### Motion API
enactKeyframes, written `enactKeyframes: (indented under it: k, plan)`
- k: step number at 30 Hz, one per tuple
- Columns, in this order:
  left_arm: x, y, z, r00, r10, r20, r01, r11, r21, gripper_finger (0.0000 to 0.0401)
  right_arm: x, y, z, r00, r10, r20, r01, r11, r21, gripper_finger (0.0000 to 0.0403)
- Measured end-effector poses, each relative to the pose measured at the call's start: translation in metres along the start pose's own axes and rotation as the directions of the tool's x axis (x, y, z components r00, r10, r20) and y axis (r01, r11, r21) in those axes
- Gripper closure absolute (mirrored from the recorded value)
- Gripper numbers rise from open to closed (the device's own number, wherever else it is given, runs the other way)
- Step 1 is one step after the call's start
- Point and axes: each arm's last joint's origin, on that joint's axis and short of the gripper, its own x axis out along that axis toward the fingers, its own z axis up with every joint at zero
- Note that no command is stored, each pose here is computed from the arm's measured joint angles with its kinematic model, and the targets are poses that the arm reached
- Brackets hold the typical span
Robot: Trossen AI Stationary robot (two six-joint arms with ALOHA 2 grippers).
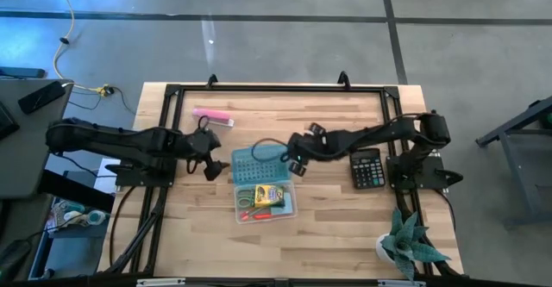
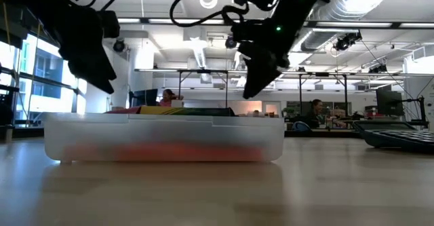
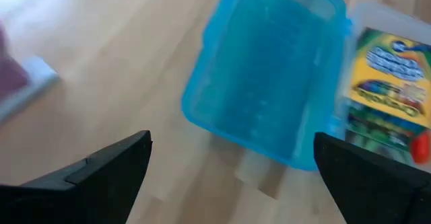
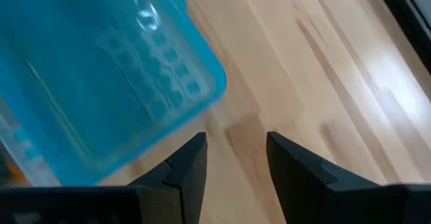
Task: Pack school essentials
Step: Close the supply box
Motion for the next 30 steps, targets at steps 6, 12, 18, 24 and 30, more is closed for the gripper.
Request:
enactKeyframes:
  k: [6, 12, 18, 24, 30]
  plan:
    - [0.003, -0.023, -0.013, 0.997, -0.062, -0.054, 0.060, 0.998, -0.023, 0.0001, 0.016, -0.035, 0.023, 0.990, 0.117, 0.074, -0.117, 0.993, -0.008, 0.0259]
    - [0.004, -0.051, -0.025, 0.988, -0.146, -0.050, 0.143, 0.988, -0.058, 0.0001, 0.030, -0.076, 0.032, 0.971, 0.224, 0.083, -0.226, 0.974, 0.011, 0.0259]
    - [0.010, -0.083, -0.039, 0.967, -0.252, -0.047, 0.249, 0.967, -0.055, 0.0001, 0.047, -0.110, 0.036, 0.912, 0.395, 0.111, -0.402, 0.914, 0.054, 0.0259]
    - [0.023, -0.099, -0.056, 0.962, -0.254, -0.097, 0.250, 0.967, -0.048, 0.0001, 0.076, -0.123, 0.028, 0.903, 0.426, 0.063, -0.430, 0.894, 0.126, 0.0259]
    - [0.029, -0.104, -0.066, 0.961, -0.234, -0.144, 0.223, 0.971, -0.088, 0.0001, 0.098, -0.120, 0.020, 0.901, 0.434, 0.026, -0.433, 0.890, 0.140, 0.0259]
